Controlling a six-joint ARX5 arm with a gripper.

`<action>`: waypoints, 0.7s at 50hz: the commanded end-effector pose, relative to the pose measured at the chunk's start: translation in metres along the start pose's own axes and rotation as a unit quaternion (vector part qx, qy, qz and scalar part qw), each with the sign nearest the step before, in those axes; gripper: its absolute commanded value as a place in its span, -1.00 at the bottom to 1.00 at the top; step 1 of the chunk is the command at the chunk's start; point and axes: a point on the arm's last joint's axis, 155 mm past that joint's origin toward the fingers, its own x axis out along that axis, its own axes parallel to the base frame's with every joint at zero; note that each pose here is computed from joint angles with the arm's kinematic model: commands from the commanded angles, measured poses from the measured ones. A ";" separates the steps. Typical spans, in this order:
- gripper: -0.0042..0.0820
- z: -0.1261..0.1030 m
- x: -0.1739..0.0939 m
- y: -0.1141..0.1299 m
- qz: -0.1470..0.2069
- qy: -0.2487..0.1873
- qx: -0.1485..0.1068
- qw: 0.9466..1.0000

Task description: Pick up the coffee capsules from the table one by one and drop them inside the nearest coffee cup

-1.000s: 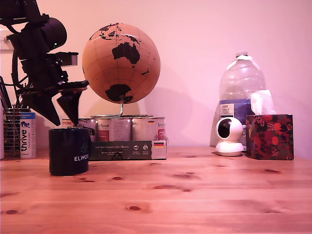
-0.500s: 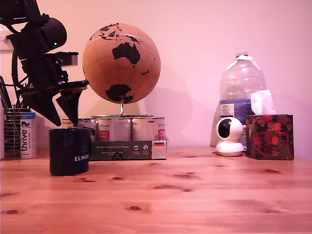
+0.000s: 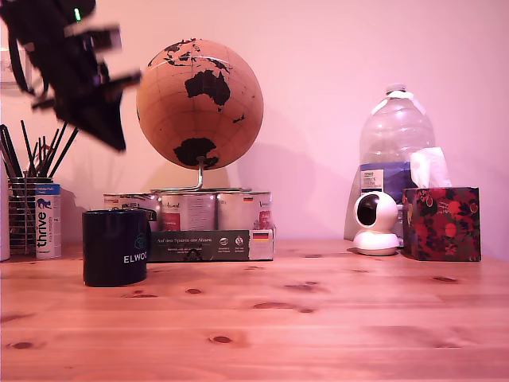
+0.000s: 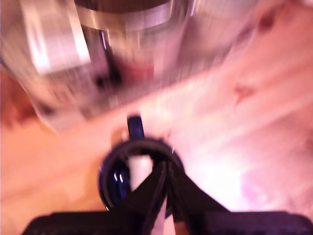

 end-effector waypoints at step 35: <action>-0.95 -0.091 -0.042 0.004 0.027 -0.091 -0.043 0.995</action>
